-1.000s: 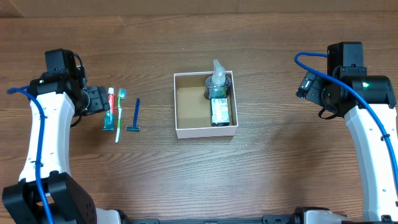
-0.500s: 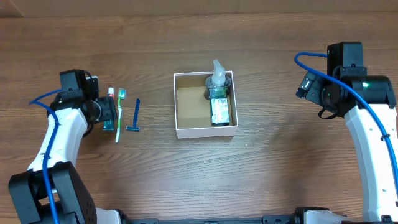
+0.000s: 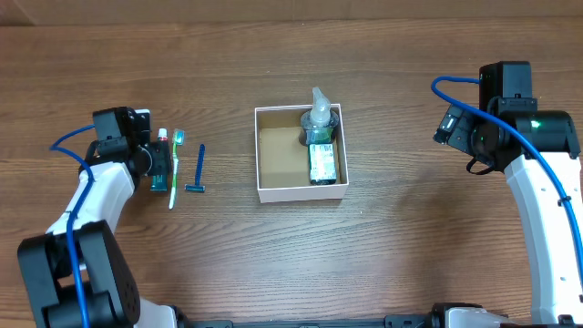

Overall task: Pack container
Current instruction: 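Move the left gripper over the Colgate toothpaste tube and grasp it, then carry the toothpaste tube into the box and release it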

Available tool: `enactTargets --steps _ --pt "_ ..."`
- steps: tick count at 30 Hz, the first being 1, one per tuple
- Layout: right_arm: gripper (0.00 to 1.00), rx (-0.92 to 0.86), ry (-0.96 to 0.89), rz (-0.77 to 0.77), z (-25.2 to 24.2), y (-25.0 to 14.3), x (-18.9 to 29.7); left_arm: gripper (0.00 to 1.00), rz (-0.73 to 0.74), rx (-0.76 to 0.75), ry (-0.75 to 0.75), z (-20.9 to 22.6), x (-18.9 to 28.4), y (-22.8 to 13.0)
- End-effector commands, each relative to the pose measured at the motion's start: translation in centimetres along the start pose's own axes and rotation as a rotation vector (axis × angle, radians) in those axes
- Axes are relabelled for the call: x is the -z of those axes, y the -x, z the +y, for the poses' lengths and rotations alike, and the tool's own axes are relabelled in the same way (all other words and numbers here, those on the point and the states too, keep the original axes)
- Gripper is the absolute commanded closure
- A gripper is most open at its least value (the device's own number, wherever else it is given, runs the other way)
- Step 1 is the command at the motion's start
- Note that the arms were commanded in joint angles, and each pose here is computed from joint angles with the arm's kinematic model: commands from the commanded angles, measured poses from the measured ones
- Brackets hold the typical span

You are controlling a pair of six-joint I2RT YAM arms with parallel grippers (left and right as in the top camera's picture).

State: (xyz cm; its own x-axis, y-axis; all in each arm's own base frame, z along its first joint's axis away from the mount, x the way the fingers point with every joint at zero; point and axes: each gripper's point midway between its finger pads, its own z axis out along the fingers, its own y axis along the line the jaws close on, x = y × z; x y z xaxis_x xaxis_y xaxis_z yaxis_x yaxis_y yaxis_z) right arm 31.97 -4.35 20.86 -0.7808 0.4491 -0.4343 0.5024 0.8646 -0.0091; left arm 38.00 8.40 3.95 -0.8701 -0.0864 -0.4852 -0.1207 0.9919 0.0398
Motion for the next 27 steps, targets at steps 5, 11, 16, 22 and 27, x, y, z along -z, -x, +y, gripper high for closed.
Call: enactTargets --steps 5,11,16,22,27 --pt "0.00 -0.005 -0.007 -0.018 -0.2 0.5 0.2 0.43 -0.006 -0.099 -0.019 -0.9 -2.7 -0.3" --pt "0.00 -0.005 -0.007 -0.018 -0.2 0.5 0.2 0.44 -0.011 -0.119 -0.042 -1.3 -4.3 -0.4" --pt "0.00 -0.005 -0.007 -0.018 -0.2 0.5 0.2 0.58 -0.001 -0.119 -0.046 -1.4 -5.2 -0.8" --pt "0.00 -0.005 -0.007 -0.018 -0.2 0.5 0.2 0.70 -0.028 -0.117 -0.043 -1.3 -4.9 0.1" --pt "0.00 -0.005 -0.007 -0.018 -0.2 0.5 0.2 0.80 -0.071 -0.114 -0.039 -1.4 -3.6 1.5"
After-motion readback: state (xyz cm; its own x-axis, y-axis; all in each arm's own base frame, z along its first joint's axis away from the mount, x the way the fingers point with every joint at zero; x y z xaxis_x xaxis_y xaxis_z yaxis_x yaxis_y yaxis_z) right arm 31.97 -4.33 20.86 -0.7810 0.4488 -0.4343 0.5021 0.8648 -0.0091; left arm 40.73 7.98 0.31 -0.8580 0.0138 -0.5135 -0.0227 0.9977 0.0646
